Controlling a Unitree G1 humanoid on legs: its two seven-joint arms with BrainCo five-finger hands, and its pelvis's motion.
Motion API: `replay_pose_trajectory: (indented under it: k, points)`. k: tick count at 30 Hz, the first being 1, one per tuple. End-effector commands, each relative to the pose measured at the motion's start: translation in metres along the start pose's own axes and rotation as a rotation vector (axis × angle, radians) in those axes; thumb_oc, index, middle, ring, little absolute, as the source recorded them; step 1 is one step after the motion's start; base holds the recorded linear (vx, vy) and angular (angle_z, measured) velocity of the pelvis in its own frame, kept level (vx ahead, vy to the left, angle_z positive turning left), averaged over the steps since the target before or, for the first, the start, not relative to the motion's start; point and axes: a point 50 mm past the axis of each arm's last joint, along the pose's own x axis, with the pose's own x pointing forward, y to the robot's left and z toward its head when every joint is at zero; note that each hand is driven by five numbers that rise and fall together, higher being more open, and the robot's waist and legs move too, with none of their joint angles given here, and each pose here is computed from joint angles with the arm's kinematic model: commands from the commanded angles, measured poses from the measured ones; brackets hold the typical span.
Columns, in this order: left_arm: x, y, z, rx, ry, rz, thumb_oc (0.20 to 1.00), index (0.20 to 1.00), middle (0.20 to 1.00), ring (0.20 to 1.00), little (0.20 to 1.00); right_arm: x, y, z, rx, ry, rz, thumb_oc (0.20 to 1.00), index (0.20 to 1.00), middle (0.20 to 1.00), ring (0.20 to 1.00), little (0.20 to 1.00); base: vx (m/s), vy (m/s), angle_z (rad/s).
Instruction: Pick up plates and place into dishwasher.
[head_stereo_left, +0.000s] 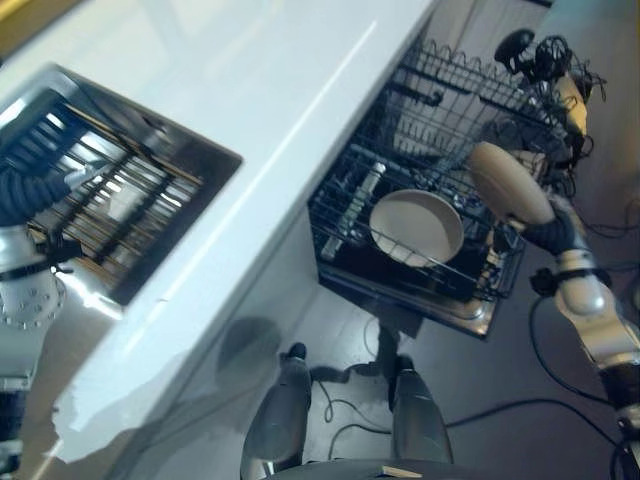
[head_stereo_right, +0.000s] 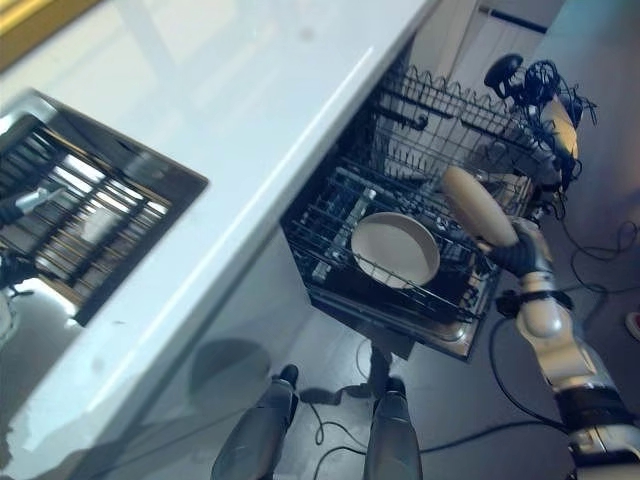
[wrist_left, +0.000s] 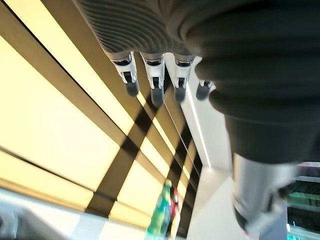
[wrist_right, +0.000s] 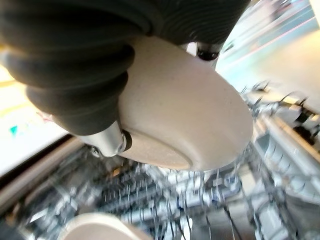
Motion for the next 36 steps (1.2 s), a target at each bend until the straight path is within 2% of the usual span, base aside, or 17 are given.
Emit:
replay_pose_trajectory:
  k: [1,11,23,29,36]
  points:
    - [0.017,0.025,0.016,-0.007,-0.114,0.066,1.0,1.0,1.0,1.0,1.0,0.0,-0.027,0.005,0.059,-0.022,-0.109,0.2,0.2,0.2,0.2,0.2,0.18,-0.415,0.26]
    - [0.012,0.008,0.031,-0.08,-0.132,0.086,1.0,1.0,1.0,1.0,1.0,0.01,-0.057,0.035,0.052,-0.19,-0.112,0.2,0.2,0.2,0.2,0.2,0.05,-0.086,0.3]
    - [0.025,-0.013,0.044,-0.135,-0.132,0.155,1.0,1.0,1.0,1.0,1.0,0.053,-0.083,0.073,-0.037,-0.314,-0.16,0.2,0.2,0.2,0.2,0.2,-0.05,0.055,0.1]
    - [0.035,-0.017,0.047,-0.137,-0.134,0.171,1.0,1.0,1.0,1.0,1.0,0.07,-0.09,0.082,-0.115,-0.289,-0.167,0.2,0.2,0.2,0.2,0.2,-0.01,-0.001,0.01]
    - [0.036,-0.018,0.049,-0.135,-0.143,0.178,1.0,1.0,1.0,1.0,1.0,0.073,-0.082,0.064,-0.101,-0.184,-0.116,0.2,0.2,0.2,0.2,0.2,-0.01,-0.029,0.04]
